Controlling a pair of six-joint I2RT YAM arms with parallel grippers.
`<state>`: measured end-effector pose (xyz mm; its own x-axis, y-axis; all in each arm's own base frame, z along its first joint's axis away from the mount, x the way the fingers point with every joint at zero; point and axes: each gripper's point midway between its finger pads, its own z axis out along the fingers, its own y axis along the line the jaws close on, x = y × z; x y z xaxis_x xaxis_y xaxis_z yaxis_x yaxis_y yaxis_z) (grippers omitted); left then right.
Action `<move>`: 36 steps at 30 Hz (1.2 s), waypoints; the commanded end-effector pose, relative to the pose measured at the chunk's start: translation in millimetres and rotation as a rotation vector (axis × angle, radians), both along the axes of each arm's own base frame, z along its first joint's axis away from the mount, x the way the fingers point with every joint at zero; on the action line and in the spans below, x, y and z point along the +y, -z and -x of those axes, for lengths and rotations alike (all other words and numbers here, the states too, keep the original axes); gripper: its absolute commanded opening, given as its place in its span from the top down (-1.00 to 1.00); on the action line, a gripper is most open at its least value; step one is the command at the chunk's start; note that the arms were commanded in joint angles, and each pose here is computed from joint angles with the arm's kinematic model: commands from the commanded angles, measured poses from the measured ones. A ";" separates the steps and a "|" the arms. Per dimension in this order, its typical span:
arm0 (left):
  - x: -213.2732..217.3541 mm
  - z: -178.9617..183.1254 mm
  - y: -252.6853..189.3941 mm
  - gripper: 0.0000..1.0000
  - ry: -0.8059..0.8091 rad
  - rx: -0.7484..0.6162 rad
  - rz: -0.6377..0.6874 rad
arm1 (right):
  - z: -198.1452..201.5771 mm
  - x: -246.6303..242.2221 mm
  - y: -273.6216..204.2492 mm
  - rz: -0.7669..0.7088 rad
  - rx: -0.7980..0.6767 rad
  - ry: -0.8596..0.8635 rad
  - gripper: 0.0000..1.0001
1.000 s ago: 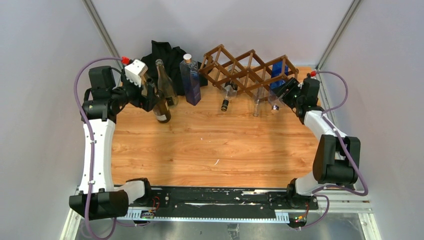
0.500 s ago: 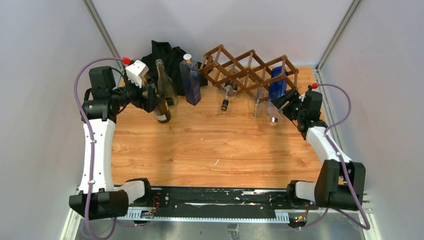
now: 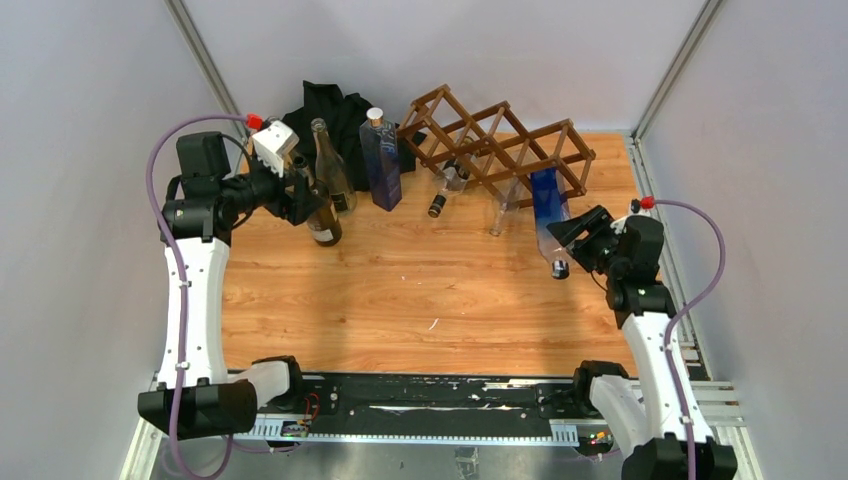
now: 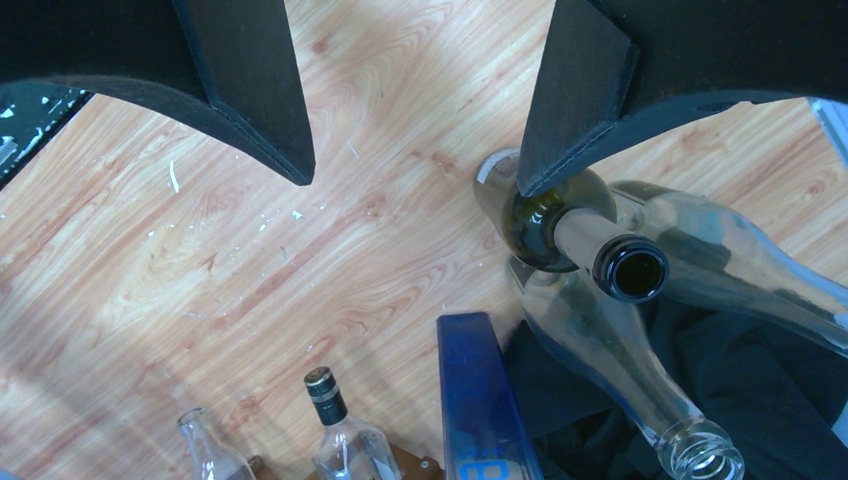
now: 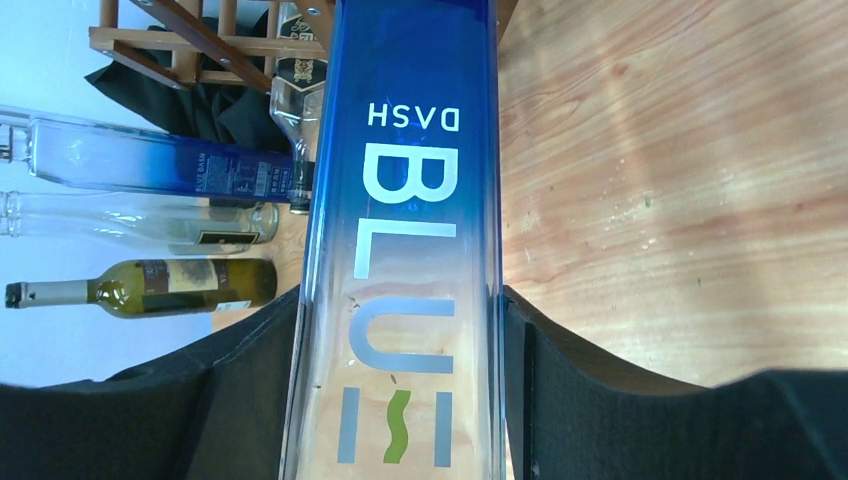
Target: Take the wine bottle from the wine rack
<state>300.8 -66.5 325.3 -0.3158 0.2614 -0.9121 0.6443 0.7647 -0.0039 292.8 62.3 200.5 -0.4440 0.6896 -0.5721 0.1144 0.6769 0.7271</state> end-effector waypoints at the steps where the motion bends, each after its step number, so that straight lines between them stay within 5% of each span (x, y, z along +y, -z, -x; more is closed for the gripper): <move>1: -5.2 10.1 -14.7 -0.55 0.035 -0.052 0.001 | 11.5 7.5 -39.8 -0.044 -0.099 -0.019 1.00; 8: -13.5 14.8 -21.1 -0.44 0.072 -0.075 0.004 | 31.0 9.0 -30.6 -0.084 -0.026 0.004 1.00; 28: -44.6 9.9 -22.4 -0.02 0.172 -0.082 -0.036 | 80.9 23.6 -67.2 -0.162 -0.146 -0.036 1.00; 30: -50.2 12.4 -23.4 -0.05 0.194 -0.087 -0.035 | 83.7 27.4 -71.9 -0.162 -0.149 -0.063 1.00; 36: -84.3 35.1 -15.1 -0.72 0.346 -0.119 -0.099 | 87.9 52.9 -84.9 -0.189 -0.120 -0.244 1.00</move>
<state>282.6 -131.8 338.1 -0.1748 0.3651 -0.9144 0.8092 0.5823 0.0779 204.3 87.9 209.9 -0.5225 0.7524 -0.4010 0.1734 0.5543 0.8141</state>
